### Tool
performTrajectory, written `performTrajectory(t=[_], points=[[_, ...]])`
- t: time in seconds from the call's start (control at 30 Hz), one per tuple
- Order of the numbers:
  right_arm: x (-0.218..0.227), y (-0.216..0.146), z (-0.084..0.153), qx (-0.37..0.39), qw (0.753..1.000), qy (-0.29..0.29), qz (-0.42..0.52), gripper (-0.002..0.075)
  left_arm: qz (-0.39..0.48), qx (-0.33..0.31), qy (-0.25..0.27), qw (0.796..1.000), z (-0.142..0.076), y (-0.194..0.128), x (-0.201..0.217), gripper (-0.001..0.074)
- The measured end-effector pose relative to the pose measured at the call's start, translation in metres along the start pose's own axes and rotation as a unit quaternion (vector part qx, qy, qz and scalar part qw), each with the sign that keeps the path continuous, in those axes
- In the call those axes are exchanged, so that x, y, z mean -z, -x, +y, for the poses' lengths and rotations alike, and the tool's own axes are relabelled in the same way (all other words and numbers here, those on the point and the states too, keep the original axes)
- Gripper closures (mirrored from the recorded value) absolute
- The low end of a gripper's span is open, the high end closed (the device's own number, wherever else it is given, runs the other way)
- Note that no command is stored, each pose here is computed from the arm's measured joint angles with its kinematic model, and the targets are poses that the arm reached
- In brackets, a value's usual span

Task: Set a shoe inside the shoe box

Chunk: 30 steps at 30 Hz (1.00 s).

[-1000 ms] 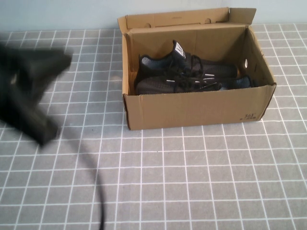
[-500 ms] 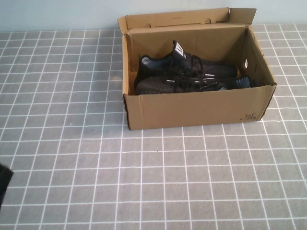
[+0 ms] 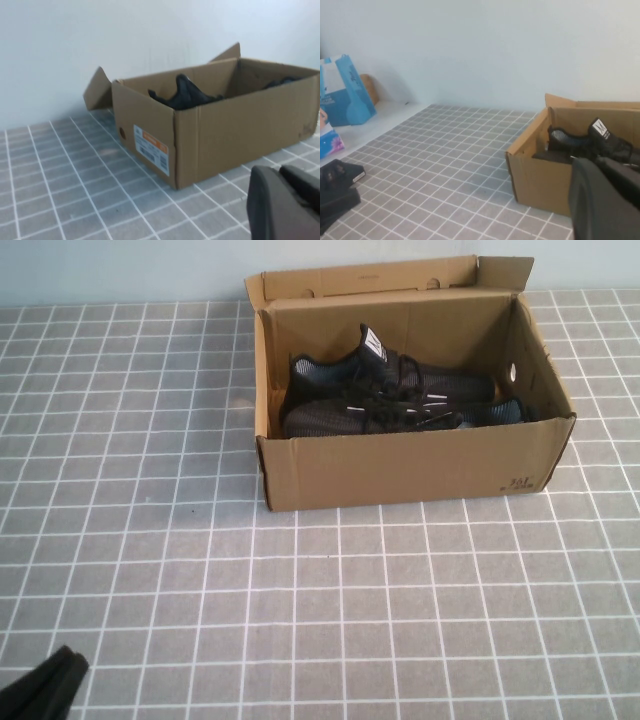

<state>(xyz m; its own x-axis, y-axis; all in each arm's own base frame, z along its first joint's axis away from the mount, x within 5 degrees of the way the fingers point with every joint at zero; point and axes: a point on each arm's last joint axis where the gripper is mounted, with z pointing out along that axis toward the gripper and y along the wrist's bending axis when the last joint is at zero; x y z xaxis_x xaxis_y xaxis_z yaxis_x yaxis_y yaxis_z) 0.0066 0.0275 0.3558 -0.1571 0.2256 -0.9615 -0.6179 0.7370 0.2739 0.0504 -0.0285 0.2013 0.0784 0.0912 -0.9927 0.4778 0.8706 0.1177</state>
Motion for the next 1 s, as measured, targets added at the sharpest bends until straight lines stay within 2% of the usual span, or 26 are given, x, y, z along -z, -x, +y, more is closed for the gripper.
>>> performTrajectory(t=[0.53, 0.63, 0.8, 1.0], points=[[0.0, 0.001, 0.0, -0.001, 1.0, 0.0, -0.008, 0.0742, 0.018, 0.0, -0.012, 1.0, -0.002, -0.003, 0.0, 0.0736], [0.0, 0.005, -0.003, 0.022, 0.999, -0.016, -0.028, 0.0742, 0.018, 0.0, -0.012, 1.0, -0.002, -0.003, 0.0, 0.0736], [-0.011, -0.007, -0.021, 0.095, 0.991, -0.086, -0.035, 0.0742, 0.018, 0.0, -0.012, 1.0, -0.002, -0.003, 0.0, 0.0736], [-0.03, -0.06, -0.065, 0.106, 0.964, -0.237, -0.064, 0.0742, 0.018, 0.0, -0.012, 1.0, -0.002, -0.003, 0.0, 0.0736]])
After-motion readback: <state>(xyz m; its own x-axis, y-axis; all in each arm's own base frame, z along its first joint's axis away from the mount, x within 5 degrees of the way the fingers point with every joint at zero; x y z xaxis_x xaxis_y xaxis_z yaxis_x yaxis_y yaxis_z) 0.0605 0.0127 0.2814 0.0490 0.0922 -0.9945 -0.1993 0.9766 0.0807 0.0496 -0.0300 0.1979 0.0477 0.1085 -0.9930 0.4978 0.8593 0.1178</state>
